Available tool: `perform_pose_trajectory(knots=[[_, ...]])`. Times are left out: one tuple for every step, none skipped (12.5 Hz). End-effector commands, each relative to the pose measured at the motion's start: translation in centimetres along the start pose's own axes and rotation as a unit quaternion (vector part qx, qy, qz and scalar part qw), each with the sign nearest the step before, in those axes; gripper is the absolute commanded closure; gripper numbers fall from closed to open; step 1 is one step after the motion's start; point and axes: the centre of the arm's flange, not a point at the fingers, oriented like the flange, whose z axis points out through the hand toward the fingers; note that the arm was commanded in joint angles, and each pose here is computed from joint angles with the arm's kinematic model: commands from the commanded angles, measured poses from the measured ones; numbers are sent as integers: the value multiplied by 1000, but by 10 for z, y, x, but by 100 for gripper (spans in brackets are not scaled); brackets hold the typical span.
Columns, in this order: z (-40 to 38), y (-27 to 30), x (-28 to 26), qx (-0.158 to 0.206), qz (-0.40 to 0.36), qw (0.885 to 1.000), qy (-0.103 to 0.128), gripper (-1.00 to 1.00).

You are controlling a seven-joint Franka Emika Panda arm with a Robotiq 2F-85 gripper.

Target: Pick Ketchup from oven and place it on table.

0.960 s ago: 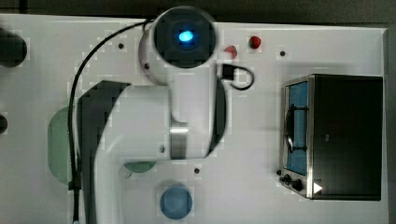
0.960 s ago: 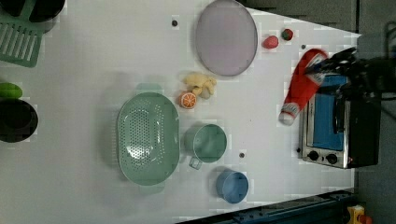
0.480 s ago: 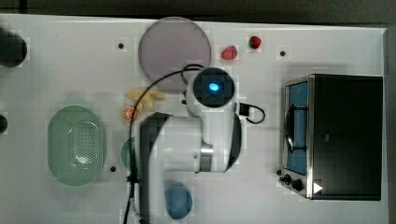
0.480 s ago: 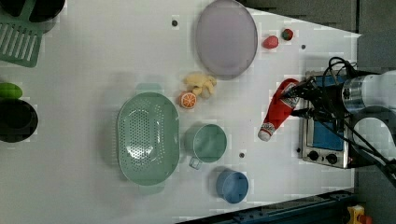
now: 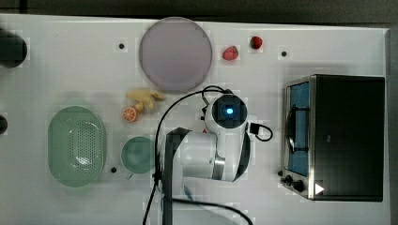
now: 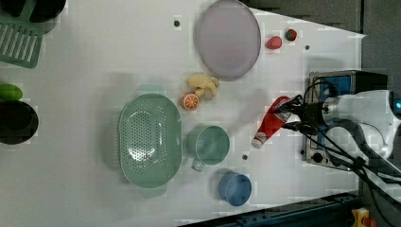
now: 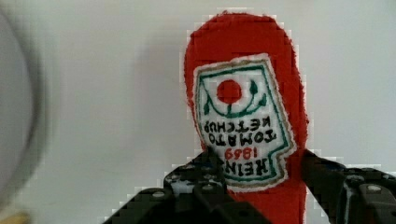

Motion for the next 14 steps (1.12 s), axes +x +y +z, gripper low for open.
perform_pose_trajectory(knots=[[22, -26, 0, 12, -30, 999, 23, -38], [27, -26, 1, 14, -30, 999, 27, -59], [29, -27, 1, 22, -31, 999, 33, -92], [14, -33, 4, 38, -30, 998, 44, -100], [-4, -37, 7, 53, -29, 997, 53, -100], [-28, -43, 10, 73, -29, 995, 66, -100], [-54, -47, 13, 93, -30, 992, 77, -100], [-87, -52, 14, 112, -31, 989, 86, -100], [-117, -53, 15, 119, -31, 989, 86, -100], [-152, -50, 15, 111, -30, 991, 73, -100], [-174, -48, 15, 105, -30, 992, 64, -100], [-196, -47, 15, 106, -31, 992, 62, -100], [-220, -47, 14, 111, -31, 991, 63, -100], [-242, -47, 14, 115, -29, 991, 64, -100]])
